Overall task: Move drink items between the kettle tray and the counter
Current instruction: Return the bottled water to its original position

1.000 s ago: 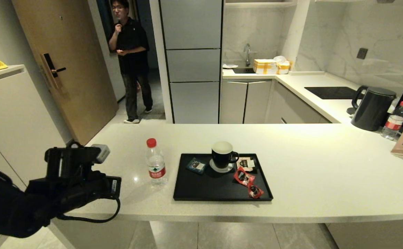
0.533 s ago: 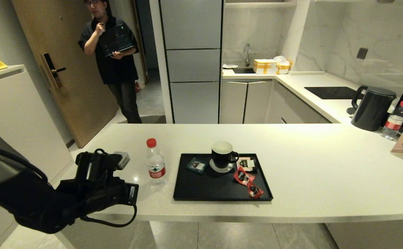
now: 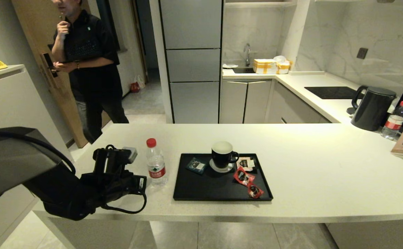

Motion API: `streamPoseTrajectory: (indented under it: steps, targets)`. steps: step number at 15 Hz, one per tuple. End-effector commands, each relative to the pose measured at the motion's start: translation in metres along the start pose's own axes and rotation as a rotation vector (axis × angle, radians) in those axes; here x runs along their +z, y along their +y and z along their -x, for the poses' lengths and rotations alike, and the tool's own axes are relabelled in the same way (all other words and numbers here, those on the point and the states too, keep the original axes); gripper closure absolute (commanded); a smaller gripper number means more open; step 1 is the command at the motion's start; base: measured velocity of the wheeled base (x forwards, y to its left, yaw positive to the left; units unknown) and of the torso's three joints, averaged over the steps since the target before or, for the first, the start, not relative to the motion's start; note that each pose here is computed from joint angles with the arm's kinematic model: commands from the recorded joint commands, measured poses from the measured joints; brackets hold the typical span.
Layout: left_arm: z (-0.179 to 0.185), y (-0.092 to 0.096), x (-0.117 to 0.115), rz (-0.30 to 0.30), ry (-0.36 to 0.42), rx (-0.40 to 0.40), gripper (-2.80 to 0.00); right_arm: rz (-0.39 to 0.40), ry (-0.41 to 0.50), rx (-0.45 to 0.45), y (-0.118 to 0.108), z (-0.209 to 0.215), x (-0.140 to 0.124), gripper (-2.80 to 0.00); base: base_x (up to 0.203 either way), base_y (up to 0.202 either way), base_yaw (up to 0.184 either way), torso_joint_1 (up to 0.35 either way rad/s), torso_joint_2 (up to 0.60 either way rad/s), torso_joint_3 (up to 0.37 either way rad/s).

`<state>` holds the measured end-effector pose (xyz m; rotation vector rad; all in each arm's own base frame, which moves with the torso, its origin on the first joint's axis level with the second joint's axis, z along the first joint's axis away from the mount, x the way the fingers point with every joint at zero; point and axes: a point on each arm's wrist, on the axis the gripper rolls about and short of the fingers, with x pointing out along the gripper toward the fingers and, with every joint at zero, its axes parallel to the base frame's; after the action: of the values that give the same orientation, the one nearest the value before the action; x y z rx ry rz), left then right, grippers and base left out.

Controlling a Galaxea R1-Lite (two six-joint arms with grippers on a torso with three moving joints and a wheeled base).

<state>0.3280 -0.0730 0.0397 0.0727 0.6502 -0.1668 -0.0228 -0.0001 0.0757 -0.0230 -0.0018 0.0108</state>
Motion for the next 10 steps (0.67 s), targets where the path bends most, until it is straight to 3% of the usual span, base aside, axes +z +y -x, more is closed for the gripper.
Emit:
streamPoseTrajectory:
  steps: [1,2,6,10]
  targets:
    - [-0.013,-0.005,-0.006,-0.011,-0.006,-0.006,-2.80,0.000,0.002,0.000,0.000,0.000,0.000,0.00,0.000,0.000,0.000,0.000,0.00,0.000]
    - [-0.019,-0.012,-0.007,-0.024,-0.043,-0.017,-2.80,0.000,0.002,0.000,0.000,0.000,0.000,0.00,0.000,0.000,0.000,0.000,0.00,0.000]
    - [-0.030,-0.035,-0.005,-0.060,-0.067,-0.014,-2.80,0.000,0.002,0.000,0.000,0.000,0.000,0.00,0.000,0.000,0.000,0.000,0.00,0.000]
    - [-0.047,-0.037,0.003,-0.059,-0.100,0.058,-2.80,0.000,0.002,0.000,0.000,0.000,0.000,0.00,0.000,0.000,0.000,0.000,0.00,0.000]
